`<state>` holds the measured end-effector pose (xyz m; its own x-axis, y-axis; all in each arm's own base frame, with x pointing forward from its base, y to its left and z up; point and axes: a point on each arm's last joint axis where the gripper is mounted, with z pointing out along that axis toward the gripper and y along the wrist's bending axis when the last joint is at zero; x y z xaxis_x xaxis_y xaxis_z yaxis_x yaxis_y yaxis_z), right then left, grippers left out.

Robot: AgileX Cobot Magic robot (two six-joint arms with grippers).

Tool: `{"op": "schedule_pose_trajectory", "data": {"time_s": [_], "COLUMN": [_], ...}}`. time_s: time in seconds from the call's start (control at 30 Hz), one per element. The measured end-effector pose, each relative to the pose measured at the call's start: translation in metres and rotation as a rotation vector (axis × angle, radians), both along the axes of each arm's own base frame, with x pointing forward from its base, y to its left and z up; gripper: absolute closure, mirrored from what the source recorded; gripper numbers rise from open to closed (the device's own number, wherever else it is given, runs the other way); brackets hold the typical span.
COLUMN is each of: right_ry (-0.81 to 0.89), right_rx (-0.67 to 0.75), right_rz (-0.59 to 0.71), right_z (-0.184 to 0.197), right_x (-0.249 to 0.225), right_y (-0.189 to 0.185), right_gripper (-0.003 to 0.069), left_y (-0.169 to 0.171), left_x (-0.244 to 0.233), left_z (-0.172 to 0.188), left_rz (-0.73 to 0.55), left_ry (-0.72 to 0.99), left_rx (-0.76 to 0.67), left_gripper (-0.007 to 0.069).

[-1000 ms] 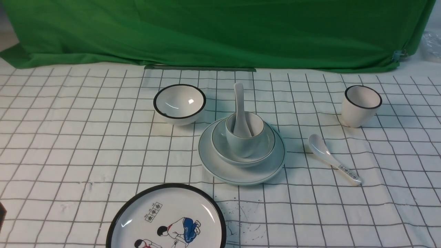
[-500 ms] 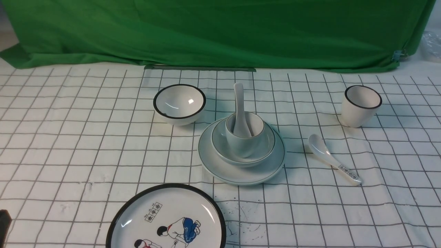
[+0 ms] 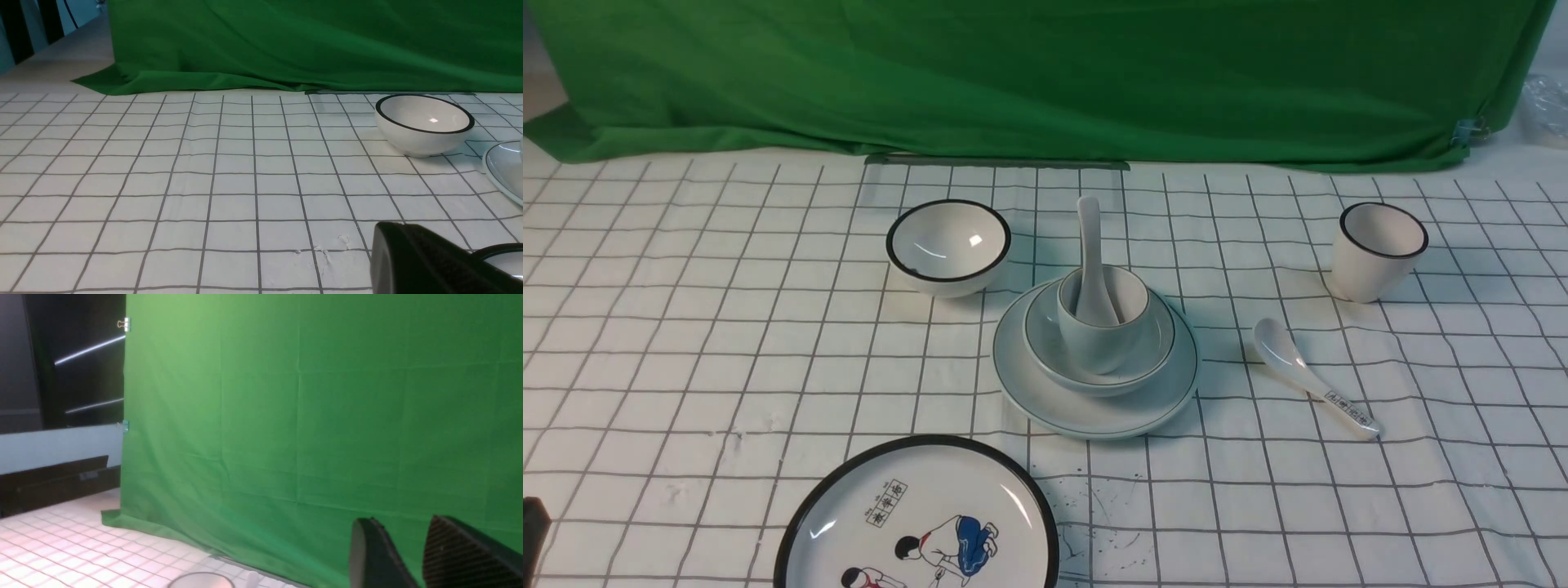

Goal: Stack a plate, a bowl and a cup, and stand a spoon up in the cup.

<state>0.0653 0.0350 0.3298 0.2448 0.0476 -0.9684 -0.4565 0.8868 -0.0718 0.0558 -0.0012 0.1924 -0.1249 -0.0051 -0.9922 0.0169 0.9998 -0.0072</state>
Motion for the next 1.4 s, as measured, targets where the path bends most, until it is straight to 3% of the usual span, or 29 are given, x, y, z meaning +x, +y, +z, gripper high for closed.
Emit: {"op": "schedule_pose_trajectory", "data": {"time_s": [0.27,0.47,0.73,0.83,0.93,1.4], "right_ry": [0.034,0.242,0.462,0.514,0.534,0.519], "right_rx": [-0.039,-0.162,-0.204,-0.202,-0.200,-0.174], "right_rz": [0.000,0.003,-0.299,-0.374,-0.394,-0.401], "right_z": [-0.004,-0.028,-0.097,-0.139,-0.154,-0.153], "right_x": [0.001,-0.001,-0.005,-0.011,-0.013,-0.013], "right_y": [0.001,0.001,-0.023,-0.028,-0.029,-0.030], "right_gripper": [0.0424,0.0423,0.0422,0.0422,0.0422,0.0422], "left_y": [0.000,0.000,0.000,0.000,0.000,0.000], "left_x": [0.000,0.000,0.000,0.000,0.000,0.000], "left_z": [0.000,0.000,0.000,0.000,0.000,0.000], "left_rz": [0.000,0.000,0.001,0.001,0.001,0.001], "left_ry": [0.000,0.000,0.000,0.000,-0.001,0.002], "left_rx": [0.001,0.001,0.005,0.007,0.008,0.008], "left_gripper": [0.0622,0.0622,0.0622,0.0622,0.0622,0.0622]}}
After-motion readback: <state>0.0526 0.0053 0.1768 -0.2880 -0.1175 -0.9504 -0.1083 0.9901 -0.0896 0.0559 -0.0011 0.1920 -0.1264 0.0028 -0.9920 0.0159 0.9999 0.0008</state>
